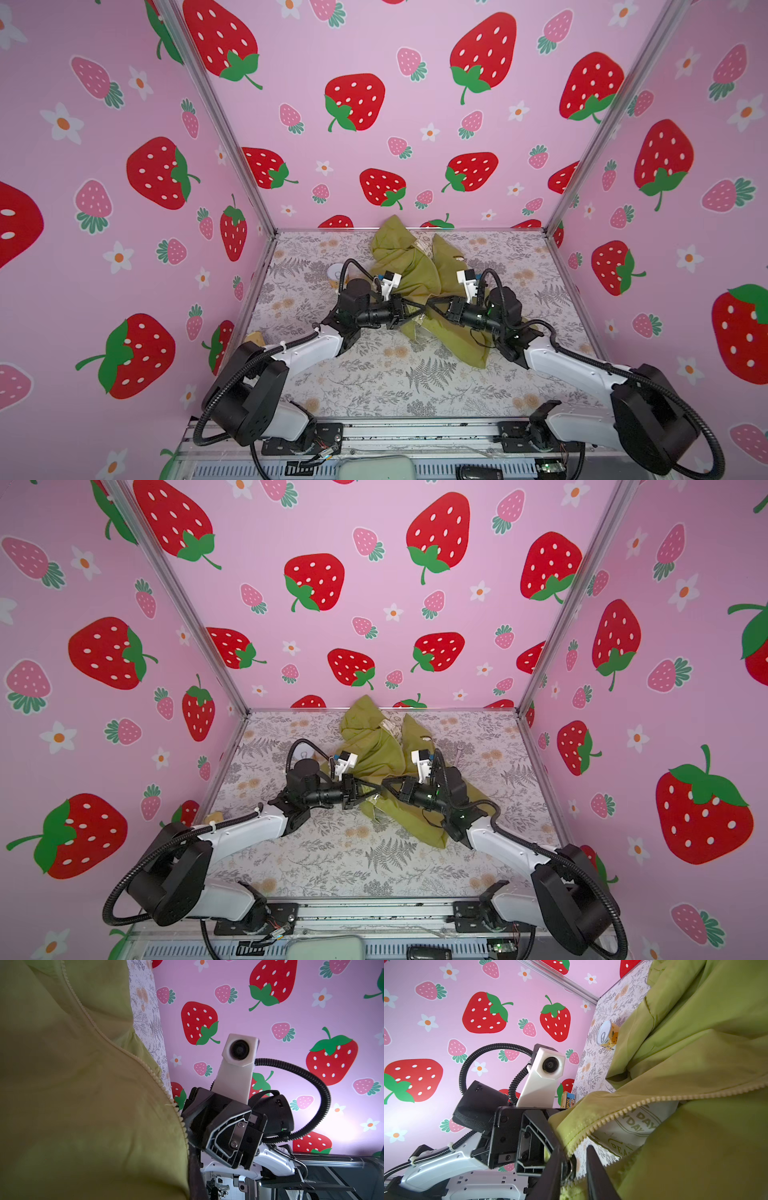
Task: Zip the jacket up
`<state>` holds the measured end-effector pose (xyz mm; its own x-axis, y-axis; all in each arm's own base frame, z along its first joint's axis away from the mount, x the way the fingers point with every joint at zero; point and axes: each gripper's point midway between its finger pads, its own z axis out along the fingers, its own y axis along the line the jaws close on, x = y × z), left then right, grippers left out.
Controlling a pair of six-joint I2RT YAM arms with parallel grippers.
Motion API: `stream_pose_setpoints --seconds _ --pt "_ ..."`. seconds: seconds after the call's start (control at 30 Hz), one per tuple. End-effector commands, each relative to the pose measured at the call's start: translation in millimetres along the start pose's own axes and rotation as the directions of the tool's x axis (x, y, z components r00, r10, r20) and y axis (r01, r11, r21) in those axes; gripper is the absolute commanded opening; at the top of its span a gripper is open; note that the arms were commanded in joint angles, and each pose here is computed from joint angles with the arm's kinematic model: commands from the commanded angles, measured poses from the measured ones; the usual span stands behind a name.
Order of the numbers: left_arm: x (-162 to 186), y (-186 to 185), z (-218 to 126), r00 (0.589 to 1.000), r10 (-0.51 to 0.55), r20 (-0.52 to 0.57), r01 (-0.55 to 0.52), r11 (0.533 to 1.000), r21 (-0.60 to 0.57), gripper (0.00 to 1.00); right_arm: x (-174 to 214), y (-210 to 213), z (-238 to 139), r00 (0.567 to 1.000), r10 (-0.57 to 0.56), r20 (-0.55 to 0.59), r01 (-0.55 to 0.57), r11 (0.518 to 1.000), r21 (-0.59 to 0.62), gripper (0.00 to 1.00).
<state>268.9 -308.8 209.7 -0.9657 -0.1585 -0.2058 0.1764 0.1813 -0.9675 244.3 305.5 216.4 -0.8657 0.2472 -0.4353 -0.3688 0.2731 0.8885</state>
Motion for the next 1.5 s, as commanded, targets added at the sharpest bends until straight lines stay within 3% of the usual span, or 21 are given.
stream_pose_setpoints --seconds 0.0,0.07,0.17,0.27,0.9,1.47 --pt "-7.2 -22.8 1.5 0.999 0.050 -0.005 -0.050 0.997 0.055 0.00 -2.1 4.2 -3.4 1.000 0.016 0.025 -0.015 0.999 -0.031 0.24" --pt "-7.8 -21.1 2.1 0.999 0.041 -0.001 -0.041 0.998 0.051 0.05 1.0 -1.2 -4.0 0.999 0.030 0.023 -0.030 0.999 -0.020 0.24" --pt "-8.7 -23.2 2.8 0.999 0.035 -0.001 -0.035 0.997 0.065 0.21 3.3 -5.1 -5.5 0.999 0.046 0.028 -0.045 0.999 -0.019 0.24" --pt "-9.8 -25.1 3.0 0.999 0.034 0.002 -0.034 0.997 0.074 0.26 4.3 -7.4 -7.0 0.998 0.054 0.035 -0.054 0.998 -0.017 0.25" --pt "-9.2 -24.2 2.9 1.000 0.029 -0.006 -0.029 0.998 0.056 0.34 2.1 -2.4 0.9 0.999 0.044 0.014 -0.044 0.998 -0.041 0.28" --pt "-2.2 -22.6 4.8 0.998 0.023 -0.053 -0.020 0.998 0.061 0.35 -2.6 6.1 13.8 0.999 0.036 0.008 -0.035 0.997 -0.067 0.28"
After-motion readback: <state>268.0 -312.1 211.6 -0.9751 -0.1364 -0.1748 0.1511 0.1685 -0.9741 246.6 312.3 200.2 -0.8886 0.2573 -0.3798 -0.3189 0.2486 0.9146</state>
